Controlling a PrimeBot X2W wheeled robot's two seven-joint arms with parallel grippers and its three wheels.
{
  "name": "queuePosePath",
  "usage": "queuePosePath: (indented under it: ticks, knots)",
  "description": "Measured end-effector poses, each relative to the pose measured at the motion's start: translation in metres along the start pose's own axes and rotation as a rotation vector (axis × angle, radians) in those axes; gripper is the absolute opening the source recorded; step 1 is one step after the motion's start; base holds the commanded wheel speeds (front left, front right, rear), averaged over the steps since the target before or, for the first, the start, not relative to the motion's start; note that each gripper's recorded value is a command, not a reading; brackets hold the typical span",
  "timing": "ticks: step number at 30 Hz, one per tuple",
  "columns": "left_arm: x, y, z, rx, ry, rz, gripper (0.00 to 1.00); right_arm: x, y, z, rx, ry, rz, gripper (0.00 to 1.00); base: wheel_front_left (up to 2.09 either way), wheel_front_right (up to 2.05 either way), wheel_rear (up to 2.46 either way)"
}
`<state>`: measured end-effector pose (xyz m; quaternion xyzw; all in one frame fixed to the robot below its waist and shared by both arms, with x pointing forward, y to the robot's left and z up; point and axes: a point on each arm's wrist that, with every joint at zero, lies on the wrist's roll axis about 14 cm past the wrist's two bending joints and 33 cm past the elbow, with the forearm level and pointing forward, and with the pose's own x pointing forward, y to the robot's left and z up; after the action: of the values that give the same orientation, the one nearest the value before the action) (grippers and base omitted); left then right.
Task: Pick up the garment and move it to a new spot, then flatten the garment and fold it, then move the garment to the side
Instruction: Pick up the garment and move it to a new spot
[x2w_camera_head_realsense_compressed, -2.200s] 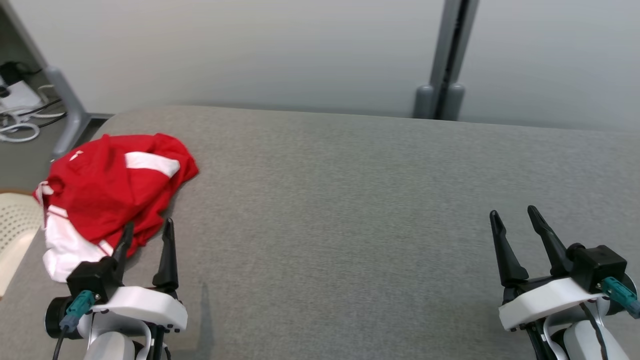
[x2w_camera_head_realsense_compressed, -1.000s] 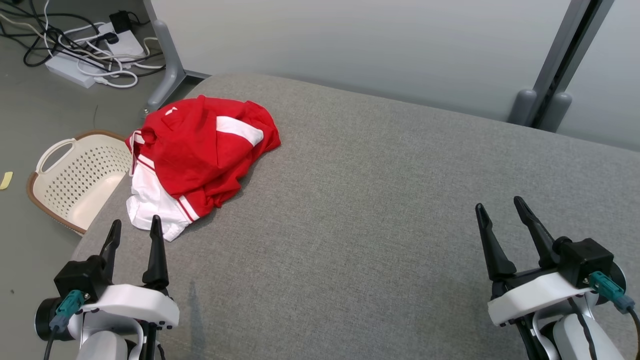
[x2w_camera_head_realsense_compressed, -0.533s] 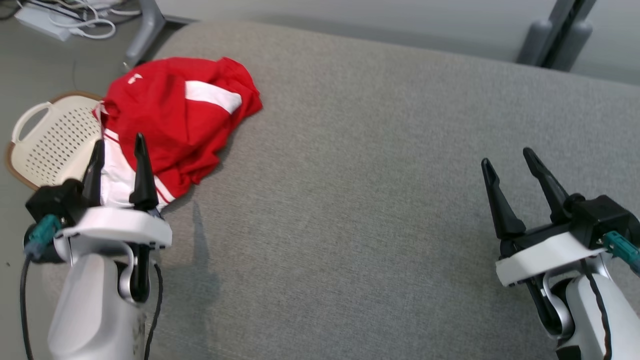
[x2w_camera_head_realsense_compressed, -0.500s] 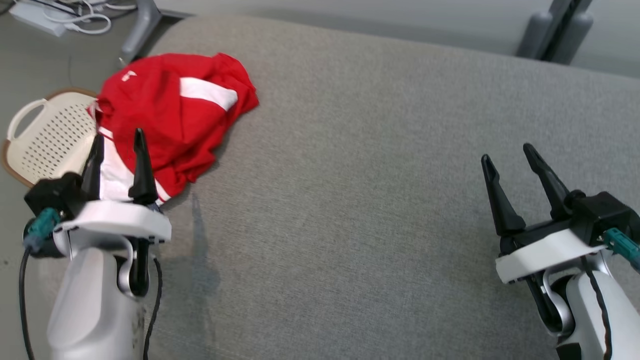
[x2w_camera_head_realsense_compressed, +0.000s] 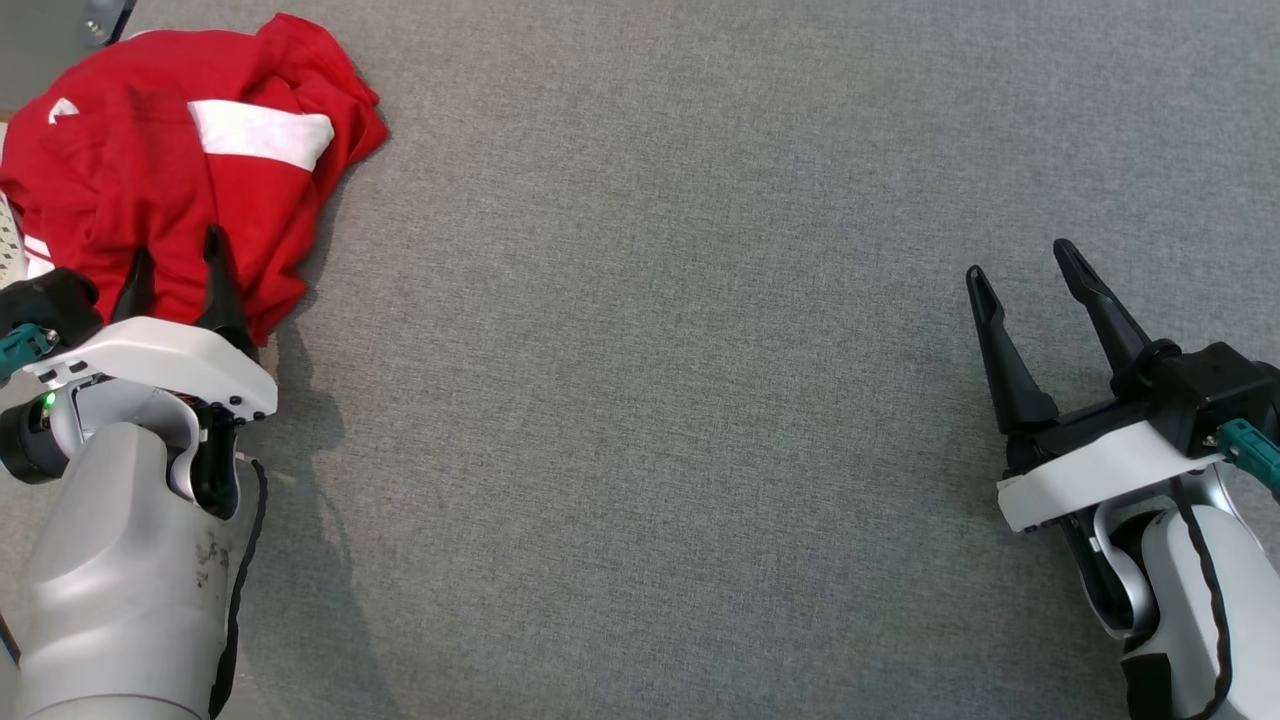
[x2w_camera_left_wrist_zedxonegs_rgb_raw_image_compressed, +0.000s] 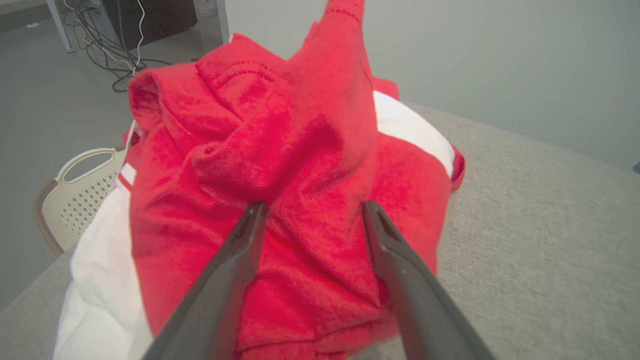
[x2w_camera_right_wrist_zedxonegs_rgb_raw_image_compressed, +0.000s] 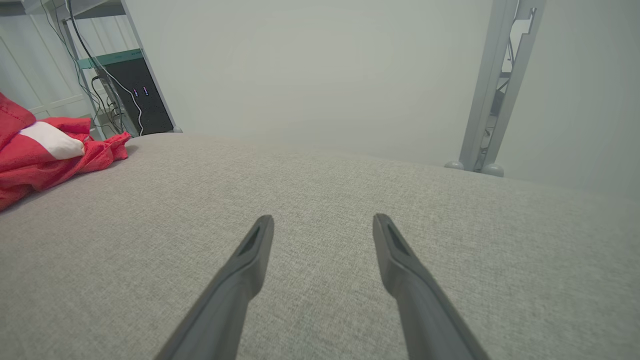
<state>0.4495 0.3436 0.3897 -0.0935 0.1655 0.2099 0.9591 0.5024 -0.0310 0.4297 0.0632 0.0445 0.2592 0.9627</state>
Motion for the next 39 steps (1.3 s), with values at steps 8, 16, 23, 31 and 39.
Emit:
queuePosePath:
  ticks: [8, 16, 23, 31, 39]
  knots:
    - [0.004, 0.005, -0.004, -0.005, 0.041, 0.008, 0.00, 0.001, -0.001, -0.004, 0.007, 0.009, -0.003, 1.00, 0.00, 0.00, 0.00]
    - [-0.001, 0.005, 0.058, 0.007, -0.135, -0.024, 0.00, -0.003, 0.008, 0.016, 0.011, -0.036, -0.003, 1.00, 0.00, 0.00, 0.00]
    - [-0.034, 0.008, 0.112, 0.020, -0.339, -0.044, 0.00, -0.023, 0.009, 0.039, 0.008, -0.083, -0.036, 1.00, 0.00, 0.00, 0.00]
    - [-0.082, -0.004, 0.110, 0.038, -0.416, -0.103, 0.00, -0.054, 0.009, 0.065, 0.000, -0.140, -0.086, 1.00, 0.00, 0.00, 0.00]
    - [-0.117, -0.031, 0.081, 0.026, -0.360, -0.177, 0.00, -0.085, 0.003, 0.076, 0.001, -0.167, -0.148, 1.00, 0.00, 0.00, 0.00]
